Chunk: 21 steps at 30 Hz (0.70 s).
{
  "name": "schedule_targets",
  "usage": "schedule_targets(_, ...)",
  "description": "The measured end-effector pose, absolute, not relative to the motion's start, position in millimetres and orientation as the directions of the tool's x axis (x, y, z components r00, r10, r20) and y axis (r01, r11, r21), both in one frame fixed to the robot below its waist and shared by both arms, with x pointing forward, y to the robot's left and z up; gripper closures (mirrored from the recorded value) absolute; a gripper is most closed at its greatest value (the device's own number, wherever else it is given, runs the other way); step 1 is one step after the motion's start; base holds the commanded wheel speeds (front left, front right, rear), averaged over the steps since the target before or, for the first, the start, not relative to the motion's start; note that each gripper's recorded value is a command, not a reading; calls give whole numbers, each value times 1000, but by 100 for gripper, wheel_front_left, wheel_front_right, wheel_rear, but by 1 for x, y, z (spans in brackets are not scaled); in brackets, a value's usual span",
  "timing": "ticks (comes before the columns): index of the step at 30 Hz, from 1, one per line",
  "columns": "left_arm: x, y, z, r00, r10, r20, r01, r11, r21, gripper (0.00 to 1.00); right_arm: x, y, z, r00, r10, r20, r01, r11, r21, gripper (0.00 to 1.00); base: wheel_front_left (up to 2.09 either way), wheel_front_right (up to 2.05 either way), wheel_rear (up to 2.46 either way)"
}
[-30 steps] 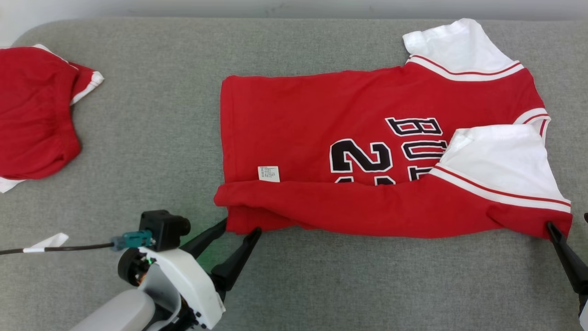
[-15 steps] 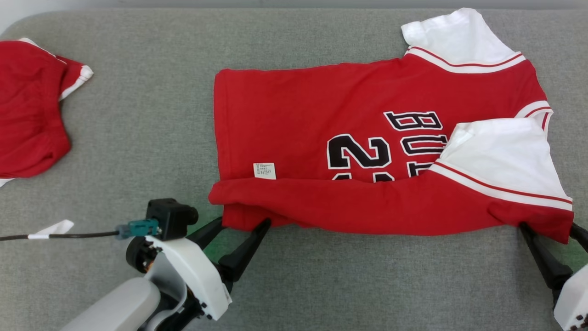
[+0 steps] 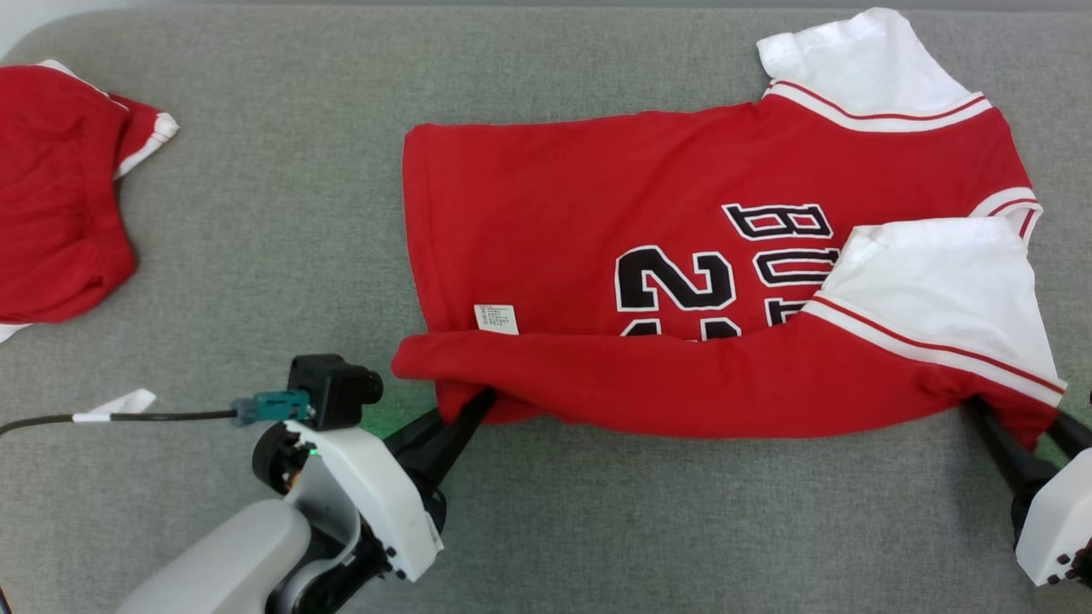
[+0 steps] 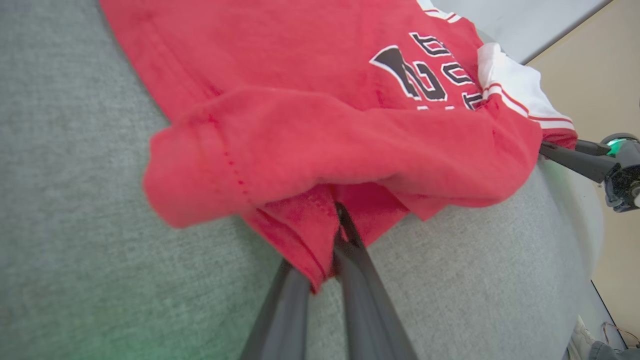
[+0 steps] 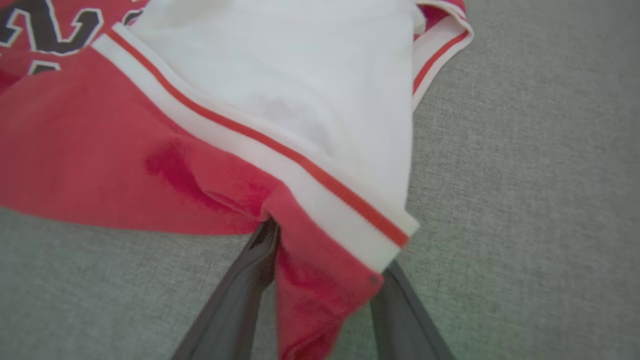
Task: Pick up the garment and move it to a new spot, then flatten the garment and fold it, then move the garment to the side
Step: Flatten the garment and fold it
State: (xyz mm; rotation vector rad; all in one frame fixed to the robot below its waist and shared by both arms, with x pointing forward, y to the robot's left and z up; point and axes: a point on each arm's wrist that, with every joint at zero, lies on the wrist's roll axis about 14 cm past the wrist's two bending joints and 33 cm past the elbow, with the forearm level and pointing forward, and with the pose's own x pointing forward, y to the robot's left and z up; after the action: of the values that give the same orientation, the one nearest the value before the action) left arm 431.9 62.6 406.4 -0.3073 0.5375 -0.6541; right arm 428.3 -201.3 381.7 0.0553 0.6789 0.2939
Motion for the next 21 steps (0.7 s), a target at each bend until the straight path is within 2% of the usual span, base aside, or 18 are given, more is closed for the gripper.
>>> schedule_targets(8,427,68,422,650,-668,-362,501,735,-458,100,429,-226,405,741,272,-614,-204,962,180,100,0,0,0)
schedule_targets(12,408,70,432,618,-696,-365,496,705,-507,100,422,-243,426,740,265,-618,-187,964,190,100,0,0,0)
schedule_targets(16,382,65,439,583,-727,-363,499,673,-546,100,397,-256,432,694,266,-669,-165,963,211,100,0,0,0)
schedule_targets(21,342,56,429,553,-737,-389,461,660,-594,100,344,-256,416,592,294,-751,-115,952,282,100,0,0,0)
